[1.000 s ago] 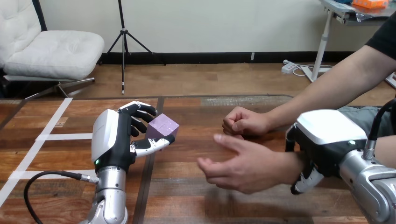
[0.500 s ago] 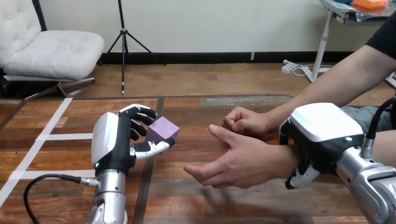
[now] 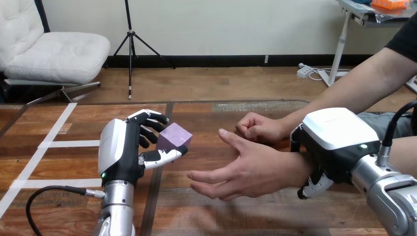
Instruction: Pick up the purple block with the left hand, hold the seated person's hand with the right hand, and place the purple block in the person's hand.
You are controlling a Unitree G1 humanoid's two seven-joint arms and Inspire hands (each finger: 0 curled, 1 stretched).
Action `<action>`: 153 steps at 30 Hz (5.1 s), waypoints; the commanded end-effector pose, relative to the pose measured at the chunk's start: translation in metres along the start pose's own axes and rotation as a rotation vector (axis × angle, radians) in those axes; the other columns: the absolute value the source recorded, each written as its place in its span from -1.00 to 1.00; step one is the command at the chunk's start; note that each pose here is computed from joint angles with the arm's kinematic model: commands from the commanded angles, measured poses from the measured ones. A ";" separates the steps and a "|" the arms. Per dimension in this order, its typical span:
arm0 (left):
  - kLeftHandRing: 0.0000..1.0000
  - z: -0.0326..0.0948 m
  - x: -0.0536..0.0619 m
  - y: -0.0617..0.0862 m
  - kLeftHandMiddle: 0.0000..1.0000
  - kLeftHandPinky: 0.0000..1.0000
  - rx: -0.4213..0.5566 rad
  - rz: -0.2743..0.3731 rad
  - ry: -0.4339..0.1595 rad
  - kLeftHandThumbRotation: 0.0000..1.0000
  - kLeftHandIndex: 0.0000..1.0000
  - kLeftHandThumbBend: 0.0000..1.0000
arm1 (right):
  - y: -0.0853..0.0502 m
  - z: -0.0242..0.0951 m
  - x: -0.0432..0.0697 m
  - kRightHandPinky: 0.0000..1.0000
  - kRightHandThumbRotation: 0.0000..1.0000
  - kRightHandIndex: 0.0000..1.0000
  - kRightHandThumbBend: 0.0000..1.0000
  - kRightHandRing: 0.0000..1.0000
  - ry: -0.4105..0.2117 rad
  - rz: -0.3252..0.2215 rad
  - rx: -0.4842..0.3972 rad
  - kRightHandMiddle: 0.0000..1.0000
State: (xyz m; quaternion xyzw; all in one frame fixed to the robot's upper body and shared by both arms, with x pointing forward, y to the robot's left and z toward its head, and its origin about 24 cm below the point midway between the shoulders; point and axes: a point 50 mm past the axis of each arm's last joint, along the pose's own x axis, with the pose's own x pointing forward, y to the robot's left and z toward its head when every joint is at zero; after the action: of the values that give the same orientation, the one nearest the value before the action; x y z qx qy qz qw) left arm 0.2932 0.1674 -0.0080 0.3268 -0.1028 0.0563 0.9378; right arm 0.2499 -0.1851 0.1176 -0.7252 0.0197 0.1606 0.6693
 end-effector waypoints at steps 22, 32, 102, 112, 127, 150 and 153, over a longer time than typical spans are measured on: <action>-0.15 0.028 0.008 0.006 0.01 -0.26 -0.070 0.026 -0.166 -1.00 0.11 0.37 | -0.025 0.019 0.012 -0.58 -1.00 0.00 0.54 -0.45 -0.109 -0.141 -0.040 -0.28; -0.16 0.030 0.006 0.006 0.01 -0.27 -0.068 0.017 -0.187 -1.00 0.11 0.35 | -0.026 0.024 0.013 -0.60 -1.00 -0.01 0.54 -0.47 -0.133 -0.141 -0.035 -0.30; -0.14 0.039 -0.008 0.000 0.03 -0.25 -0.106 -0.028 -0.241 -1.00 0.11 0.35 | -0.029 0.043 0.018 -0.71 -1.00 -0.01 0.51 -0.57 -0.196 -0.120 -0.031 -0.38; -0.14 0.041 -0.010 -0.002 0.02 -0.25 -0.119 -0.034 -0.250 -1.00 0.11 0.36 | -0.029 0.043 0.018 -0.71 -1.00 -0.02 0.53 -0.58 -0.200 -0.128 -0.035 -0.39; -0.13 0.044 -0.012 -0.005 0.04 -0.25 -0.144 -0.044 -0.250 -1.00 0.10 0.37 | -0.028 0.043 0.018 -0.69 -1.00 -0.02 0.52 -0.56 -0.199 -0.128 -0.028 -0.36; -0.04 0.044 -0.012 -0.005 0.14 -0.18 -0.042 -0.116 -0.252 -0.91 0.25 0.33 | -0.023 0.040 0.015 -0.08 -0.91 0.36 0.60 0.14 -0.173 -0.120 -0.069 0.27; 0.03 0.044 -0.011 -0.005 0.21 -0.15 -0.015 -0.141 -0.246 -0.79 0.32 0.36 | -0.023 0.039 0.014 0.03 -0.90 0.39 0.60 0.23 -0.170 -0.122 -0.078 0.34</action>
State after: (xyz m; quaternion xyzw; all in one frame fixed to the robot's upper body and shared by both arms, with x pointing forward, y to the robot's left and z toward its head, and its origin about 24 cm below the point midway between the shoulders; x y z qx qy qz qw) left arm 0.2675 0.1507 0.0005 0.3161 -0.1518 -0.0169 0.9364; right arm 0.2592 -0.1511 0.1180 -0.7309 -0.0384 0.2014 0.6509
